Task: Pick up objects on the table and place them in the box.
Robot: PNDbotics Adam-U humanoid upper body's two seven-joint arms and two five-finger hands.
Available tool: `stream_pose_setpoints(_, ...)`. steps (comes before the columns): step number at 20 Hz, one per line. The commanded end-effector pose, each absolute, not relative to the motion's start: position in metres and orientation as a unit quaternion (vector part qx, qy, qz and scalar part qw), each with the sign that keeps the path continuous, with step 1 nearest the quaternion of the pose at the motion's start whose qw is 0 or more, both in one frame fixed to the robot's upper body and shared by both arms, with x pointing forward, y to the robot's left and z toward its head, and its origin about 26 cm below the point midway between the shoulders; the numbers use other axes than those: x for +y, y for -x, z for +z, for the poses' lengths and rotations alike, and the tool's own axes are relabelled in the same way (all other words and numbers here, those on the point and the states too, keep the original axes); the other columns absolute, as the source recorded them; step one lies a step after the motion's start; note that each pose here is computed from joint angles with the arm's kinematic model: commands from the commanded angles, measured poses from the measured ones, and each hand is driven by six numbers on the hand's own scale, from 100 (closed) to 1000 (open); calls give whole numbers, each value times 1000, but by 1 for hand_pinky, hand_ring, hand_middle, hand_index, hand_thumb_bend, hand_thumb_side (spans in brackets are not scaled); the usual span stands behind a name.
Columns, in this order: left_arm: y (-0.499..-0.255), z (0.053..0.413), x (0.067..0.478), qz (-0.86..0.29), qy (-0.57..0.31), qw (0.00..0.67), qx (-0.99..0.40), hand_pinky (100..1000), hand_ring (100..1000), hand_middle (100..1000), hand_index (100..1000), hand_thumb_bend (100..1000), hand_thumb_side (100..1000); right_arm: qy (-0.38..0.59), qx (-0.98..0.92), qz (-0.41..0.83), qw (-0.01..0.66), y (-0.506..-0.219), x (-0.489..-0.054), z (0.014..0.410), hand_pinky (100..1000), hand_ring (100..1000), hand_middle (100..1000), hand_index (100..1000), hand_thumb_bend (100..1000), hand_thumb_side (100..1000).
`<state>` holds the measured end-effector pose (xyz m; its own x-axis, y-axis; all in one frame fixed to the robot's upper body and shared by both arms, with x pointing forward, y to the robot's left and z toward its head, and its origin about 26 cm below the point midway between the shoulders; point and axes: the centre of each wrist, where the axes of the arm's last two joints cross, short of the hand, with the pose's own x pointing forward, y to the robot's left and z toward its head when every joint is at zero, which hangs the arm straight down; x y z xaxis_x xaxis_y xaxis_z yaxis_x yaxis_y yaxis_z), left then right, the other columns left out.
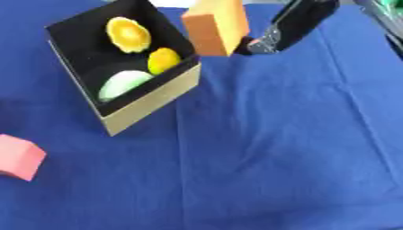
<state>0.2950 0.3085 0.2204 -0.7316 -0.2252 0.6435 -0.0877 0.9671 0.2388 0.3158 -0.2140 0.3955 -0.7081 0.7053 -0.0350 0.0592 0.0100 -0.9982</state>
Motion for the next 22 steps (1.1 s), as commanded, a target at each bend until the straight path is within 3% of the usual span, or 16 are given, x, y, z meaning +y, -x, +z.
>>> stream_pose_setpoints(1,-294,234,308,-116,-86,336,-931,790,789,761,897,218,810,306,-676,621,252,-325,-207,411,802,719,602,666,396,100)
stream_pose_setpoints(9,-294,237,309,-113,-90,330,-933,787,787,760,895,221,810,316,-681,607,260,-364,-179,416,803,724,606,669,400,100)
stream_pose_setpoints(22,-295,241,306,-111,-83,324,-936,785,787,759,894,225,806,333,-630,650,263,-418,-173,376,834,808,742,791,487,100)
